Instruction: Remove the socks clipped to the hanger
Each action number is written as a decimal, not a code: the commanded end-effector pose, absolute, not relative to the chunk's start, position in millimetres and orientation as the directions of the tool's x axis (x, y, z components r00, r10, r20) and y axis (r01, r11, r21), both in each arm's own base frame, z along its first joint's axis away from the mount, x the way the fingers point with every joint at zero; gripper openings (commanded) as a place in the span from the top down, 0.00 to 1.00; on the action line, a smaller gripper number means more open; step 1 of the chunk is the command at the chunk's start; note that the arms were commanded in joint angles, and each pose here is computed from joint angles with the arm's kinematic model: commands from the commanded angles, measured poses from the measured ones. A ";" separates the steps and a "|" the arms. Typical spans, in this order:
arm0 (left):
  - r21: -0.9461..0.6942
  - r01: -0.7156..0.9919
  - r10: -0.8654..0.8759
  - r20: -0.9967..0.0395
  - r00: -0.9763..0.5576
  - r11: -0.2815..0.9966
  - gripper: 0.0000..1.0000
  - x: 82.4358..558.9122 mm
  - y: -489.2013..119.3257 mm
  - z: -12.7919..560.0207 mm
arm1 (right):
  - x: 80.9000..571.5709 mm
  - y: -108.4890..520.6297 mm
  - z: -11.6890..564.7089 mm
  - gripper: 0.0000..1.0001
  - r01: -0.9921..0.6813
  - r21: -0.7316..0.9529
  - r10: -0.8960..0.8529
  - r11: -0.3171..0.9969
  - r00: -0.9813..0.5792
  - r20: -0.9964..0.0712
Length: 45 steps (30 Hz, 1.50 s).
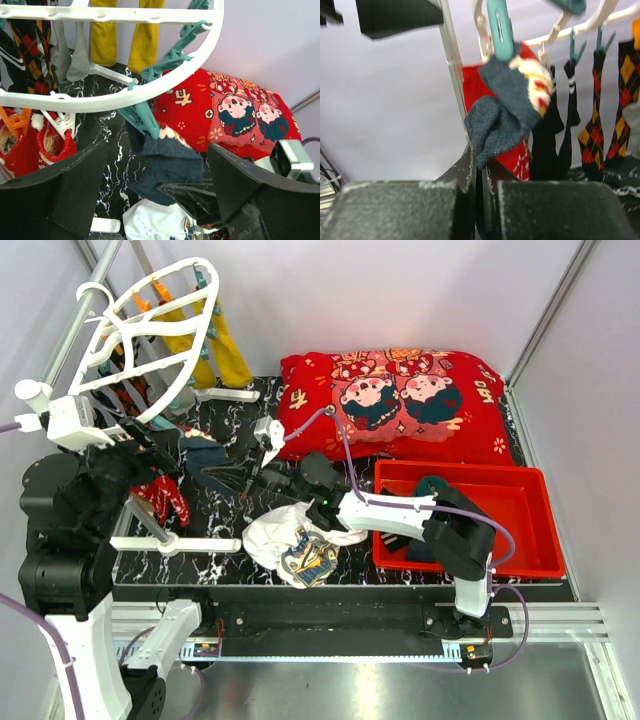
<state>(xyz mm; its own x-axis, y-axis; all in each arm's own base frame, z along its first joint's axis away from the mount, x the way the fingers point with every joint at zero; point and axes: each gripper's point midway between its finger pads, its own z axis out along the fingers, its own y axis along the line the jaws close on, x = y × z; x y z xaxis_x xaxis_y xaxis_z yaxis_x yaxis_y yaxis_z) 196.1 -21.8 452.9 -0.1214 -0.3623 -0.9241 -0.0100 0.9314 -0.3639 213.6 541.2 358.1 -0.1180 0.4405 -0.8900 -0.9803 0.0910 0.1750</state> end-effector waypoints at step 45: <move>-0.640 0.002 -0.640 -0.768 -0.038 0.768 0.32 235.7 -32.4 448.2 | 137.0 493.0 401.6 1.00 -0.836 0.373 0.517 -0.402 -0.544 -0.661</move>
<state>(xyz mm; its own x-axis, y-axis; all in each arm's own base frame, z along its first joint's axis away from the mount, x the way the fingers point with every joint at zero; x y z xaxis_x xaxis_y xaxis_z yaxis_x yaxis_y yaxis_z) 229.9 -33.7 436.7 -0.0873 -0.6145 -0.7841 -0.0180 0.7879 -0.6155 154.9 513.6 365.4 -0.5700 0.4352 -0.6969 -0.8216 -0.3099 0.4785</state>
